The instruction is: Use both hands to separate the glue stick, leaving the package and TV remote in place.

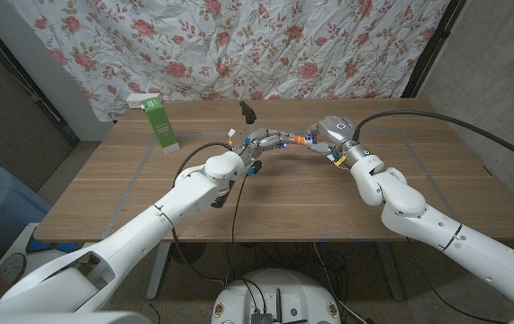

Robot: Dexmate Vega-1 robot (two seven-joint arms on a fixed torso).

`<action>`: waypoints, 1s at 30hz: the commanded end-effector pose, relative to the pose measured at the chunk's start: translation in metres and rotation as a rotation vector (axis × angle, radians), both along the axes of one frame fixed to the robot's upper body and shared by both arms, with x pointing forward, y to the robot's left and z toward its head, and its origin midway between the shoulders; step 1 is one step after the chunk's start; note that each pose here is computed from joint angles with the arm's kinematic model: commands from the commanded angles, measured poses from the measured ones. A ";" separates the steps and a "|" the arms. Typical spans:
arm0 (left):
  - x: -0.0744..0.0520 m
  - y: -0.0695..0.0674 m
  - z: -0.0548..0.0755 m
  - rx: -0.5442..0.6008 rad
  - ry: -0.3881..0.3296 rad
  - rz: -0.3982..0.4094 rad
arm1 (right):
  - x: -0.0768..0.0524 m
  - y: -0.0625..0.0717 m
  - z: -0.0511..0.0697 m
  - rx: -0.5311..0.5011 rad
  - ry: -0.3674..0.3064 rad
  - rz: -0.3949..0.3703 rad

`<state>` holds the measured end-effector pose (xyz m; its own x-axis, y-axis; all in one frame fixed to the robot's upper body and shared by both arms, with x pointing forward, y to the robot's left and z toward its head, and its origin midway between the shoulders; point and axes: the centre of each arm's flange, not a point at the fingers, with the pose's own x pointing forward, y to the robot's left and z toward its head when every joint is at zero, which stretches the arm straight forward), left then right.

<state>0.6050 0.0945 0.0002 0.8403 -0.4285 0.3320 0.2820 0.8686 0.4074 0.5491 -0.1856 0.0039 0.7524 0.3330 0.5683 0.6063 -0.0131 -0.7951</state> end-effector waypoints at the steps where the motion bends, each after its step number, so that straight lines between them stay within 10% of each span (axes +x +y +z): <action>1: 0.000 -0.001 -0.001 -0.004 0.003 0.003 | 0.001 -0.004 0.001 0.009 -0.003 0.000; 30: -0.004 0.001 0.001 0.013 0.024 0.000 | 0.003 -0.007 -0.004 -0.005 -0.001 -0.010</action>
<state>0.6028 0.0938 -0.0001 0.8446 -0.4291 0.3202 0.2856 0.8670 0.4084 0.5514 -0.1928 0.0014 0.7566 0.3217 0.5693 0.6036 -0.0088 -0.7973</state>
